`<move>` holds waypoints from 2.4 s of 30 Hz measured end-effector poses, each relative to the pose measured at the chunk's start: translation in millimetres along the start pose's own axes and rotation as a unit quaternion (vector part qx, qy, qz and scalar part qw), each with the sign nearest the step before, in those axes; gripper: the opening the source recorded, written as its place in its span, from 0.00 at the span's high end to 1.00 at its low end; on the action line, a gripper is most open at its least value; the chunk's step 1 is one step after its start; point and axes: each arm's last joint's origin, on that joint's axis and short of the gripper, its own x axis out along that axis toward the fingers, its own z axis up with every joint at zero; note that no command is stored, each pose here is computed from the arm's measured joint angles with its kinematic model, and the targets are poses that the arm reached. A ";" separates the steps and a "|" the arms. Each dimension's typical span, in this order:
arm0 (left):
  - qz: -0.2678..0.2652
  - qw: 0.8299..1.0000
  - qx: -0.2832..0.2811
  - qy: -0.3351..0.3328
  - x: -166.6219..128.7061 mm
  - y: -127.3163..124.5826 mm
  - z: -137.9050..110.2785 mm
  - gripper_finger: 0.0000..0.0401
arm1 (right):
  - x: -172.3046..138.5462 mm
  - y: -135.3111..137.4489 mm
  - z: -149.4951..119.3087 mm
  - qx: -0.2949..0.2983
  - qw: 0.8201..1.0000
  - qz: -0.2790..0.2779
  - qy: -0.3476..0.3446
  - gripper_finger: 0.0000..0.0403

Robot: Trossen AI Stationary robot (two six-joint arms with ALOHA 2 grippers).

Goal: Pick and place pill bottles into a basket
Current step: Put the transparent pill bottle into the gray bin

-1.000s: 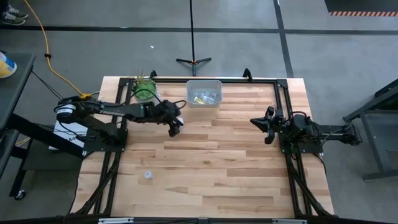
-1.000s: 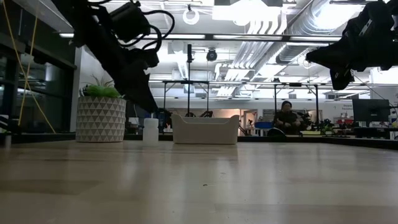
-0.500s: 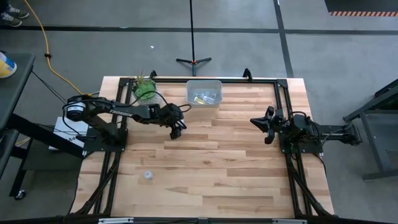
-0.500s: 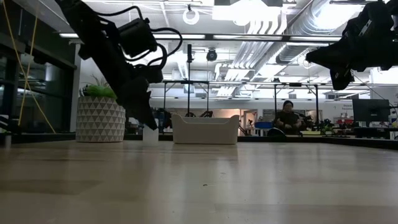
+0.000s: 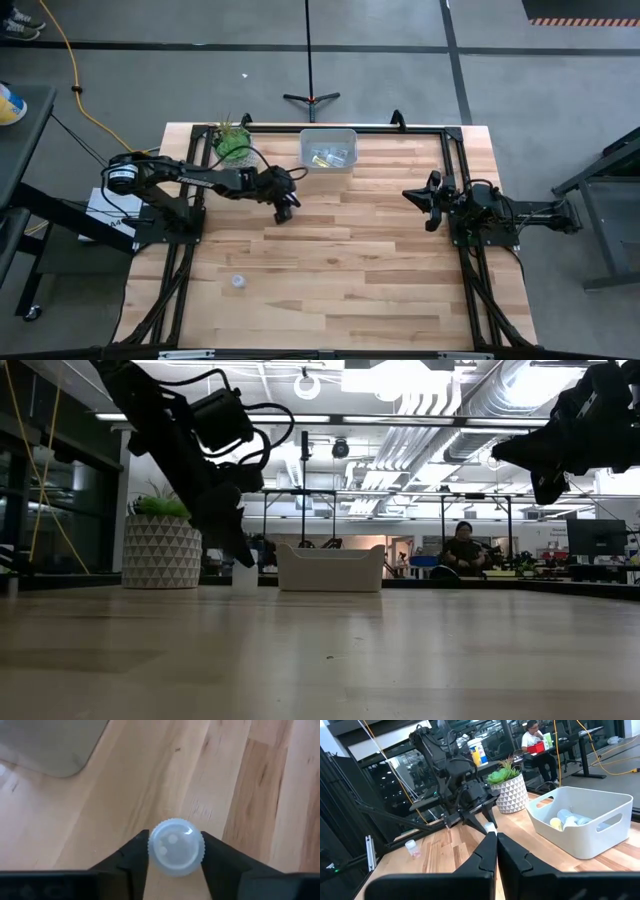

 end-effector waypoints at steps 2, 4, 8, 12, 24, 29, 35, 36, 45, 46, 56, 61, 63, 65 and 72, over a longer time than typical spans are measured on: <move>-0.003 1.000 -0.005 -0.015 -3.6 -0.5 9.2 0.57 | 0.0 0.0 0.0 0.000 1.000 0.000 0.000 0.99; -0.006 0.999 -0.006 -0.047 -11.3 -1.5 27.8 0.57 | 0.0 0.0 0.0 0.000 1.000 0.000 0.000 1.00; 0.006 0.993 0.015 -0.120 -32.1 -2.5 73.0 0.57 | 0.0 -0.1 -0.1 0.000 1.000 0.000 0.001 0.99; 0.078 0.979 0.056 -0.181 -53.3 1.6 112.3 0.54 | 0.0 -0.1 -0.2 0.000 1.000 0.000 0.001 1.00; 0.109 0.985 -0.072 -0.115 -8.3 81.8 113.4 0.57 | 0.0 -0.2 -0.6 0.000 1.000 -0.001 0.003 0.99; 0.104 0.988 -0.085 -0.081 5.3 97.0 104.1 0.52 | 0.0 -0.2 -0.6 0.003 1.000 -0.001 0.003 1.00; 0.101 0.990 -0.079 -0.057 7.8 100.4 98.9 0.53 | 0.0 -0.2 -0.7 0.003 1.000 -0.001 0.003 0.99; 0.103 0.990 -0.079 -0.055 7.8 100.6 98.5 0.54 | 0.0 -0.3 -0.7 0.003 1.000 -0.001 0.004 1.00; 0.111 0.989 -0.080 -0.052 7.7 101.1 98.1 0.43 | 0.0 -0.3 -0.8 0.003 1.000 -0.001 0.004 1.00; 0.113 0.989 -0.080 -0.052 7.7 101.1 97.9 0.40 | 0.0 -0.3 -0.8 0.003 1.000 -0.001 0.004 1.00; 0.093 0.991 -0.086 -0.053 -5.2 98.8 104.5 0.18 | 0.0 -0.3 -0.9 0.003 1.000 -0.001 0.004 1.00; -0.002 0.994 -0.111 -0.007 -43.0 82.8 122.9 0.19 | 0.1 -0.4 -1.0 0.003 1.000 -0.001 0.004 0.99; -0.041 0.992 -0.116 0.038 -59.1 71.6 126.2 0.21 | 0.1 -0.4 -1.0 0.003 1.000 -0.001 0.004 1.00; -0.075 0.986 -0.120 0.089 -74.1 57.1 128.1 0.23 | 0.1 -0.4 -1.0 0.003 1.000 -0.001 0.004 0.99; -0.094 0.946 -0.166 0.263 -103.0 -6.6 111.7 0.28 | 0.1 -0.1 -1.3 0.003 1.000 0.004 0.007 0.99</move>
